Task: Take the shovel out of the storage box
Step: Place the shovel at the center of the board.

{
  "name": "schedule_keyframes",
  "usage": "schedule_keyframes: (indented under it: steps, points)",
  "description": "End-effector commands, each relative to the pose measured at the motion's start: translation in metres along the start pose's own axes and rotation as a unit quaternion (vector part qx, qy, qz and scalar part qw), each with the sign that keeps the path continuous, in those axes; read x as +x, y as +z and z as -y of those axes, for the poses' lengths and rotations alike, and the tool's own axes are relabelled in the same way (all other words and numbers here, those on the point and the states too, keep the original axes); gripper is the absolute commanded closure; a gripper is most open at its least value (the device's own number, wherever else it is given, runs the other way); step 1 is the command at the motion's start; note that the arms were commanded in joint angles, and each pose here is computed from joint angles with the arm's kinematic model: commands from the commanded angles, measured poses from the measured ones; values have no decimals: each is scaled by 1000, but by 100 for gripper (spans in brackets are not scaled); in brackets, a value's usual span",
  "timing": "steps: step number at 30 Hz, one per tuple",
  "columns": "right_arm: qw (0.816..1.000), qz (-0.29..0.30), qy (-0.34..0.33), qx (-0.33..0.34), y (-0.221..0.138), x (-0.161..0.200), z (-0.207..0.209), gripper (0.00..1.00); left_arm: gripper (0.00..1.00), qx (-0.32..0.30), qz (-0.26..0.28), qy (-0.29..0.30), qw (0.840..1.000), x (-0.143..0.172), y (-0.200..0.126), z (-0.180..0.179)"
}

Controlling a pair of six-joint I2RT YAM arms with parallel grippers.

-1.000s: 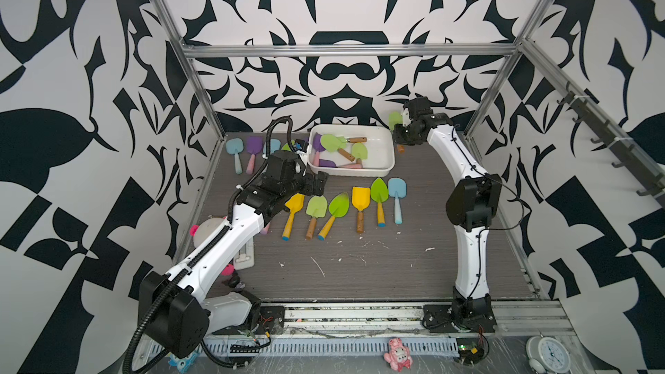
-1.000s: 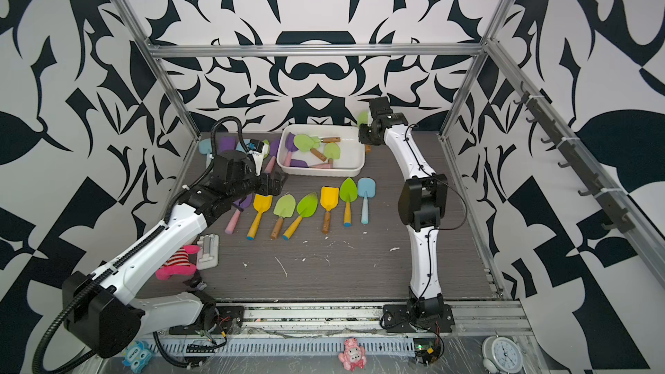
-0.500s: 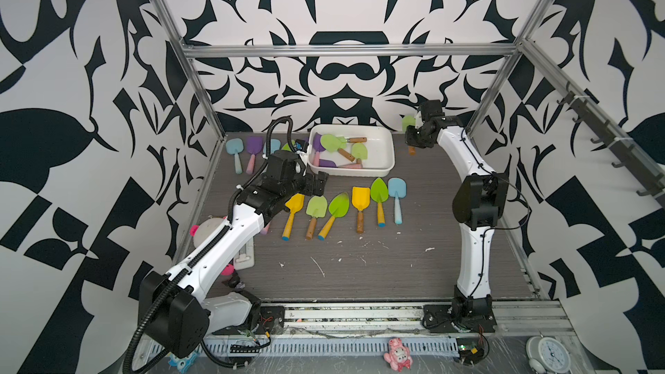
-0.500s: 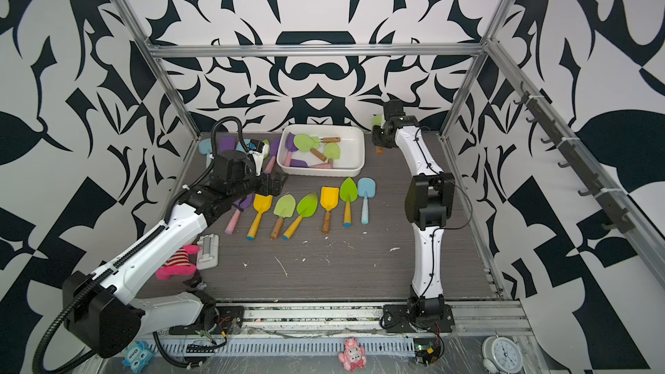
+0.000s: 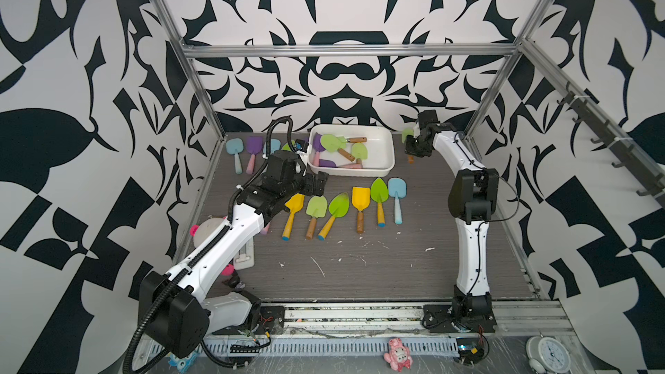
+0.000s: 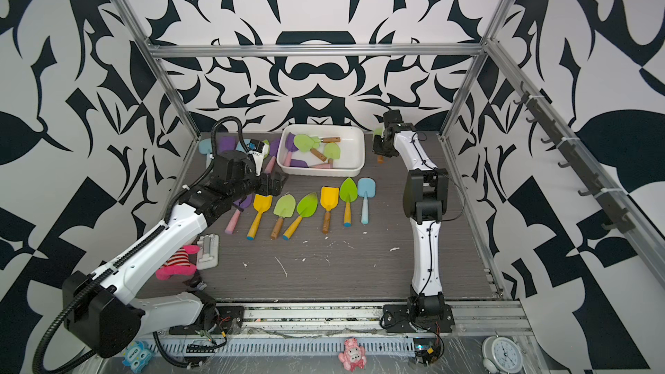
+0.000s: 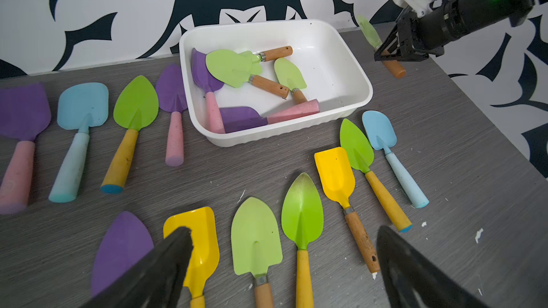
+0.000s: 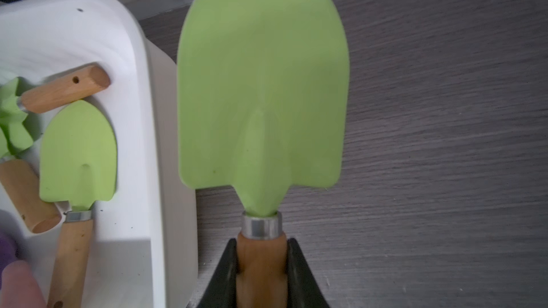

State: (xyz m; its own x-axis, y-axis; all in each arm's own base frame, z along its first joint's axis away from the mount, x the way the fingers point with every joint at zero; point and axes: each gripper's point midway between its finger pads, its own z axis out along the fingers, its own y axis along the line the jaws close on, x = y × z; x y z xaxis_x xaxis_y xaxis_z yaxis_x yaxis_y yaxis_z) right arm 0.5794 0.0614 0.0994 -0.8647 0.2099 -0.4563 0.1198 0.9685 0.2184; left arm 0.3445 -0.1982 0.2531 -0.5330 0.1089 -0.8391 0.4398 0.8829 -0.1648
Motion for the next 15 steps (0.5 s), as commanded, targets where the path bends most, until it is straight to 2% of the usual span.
schedule_keyframes:
  steps: [1,15]
  points:
    - [998,54,2,-22,-28,-34,-12,100,1,4,1,-1,1000,0,-5,2]
    - [999,28,15,-31,2,-24,-12,100,1,1,-1,-1,1000,4,-9,1]
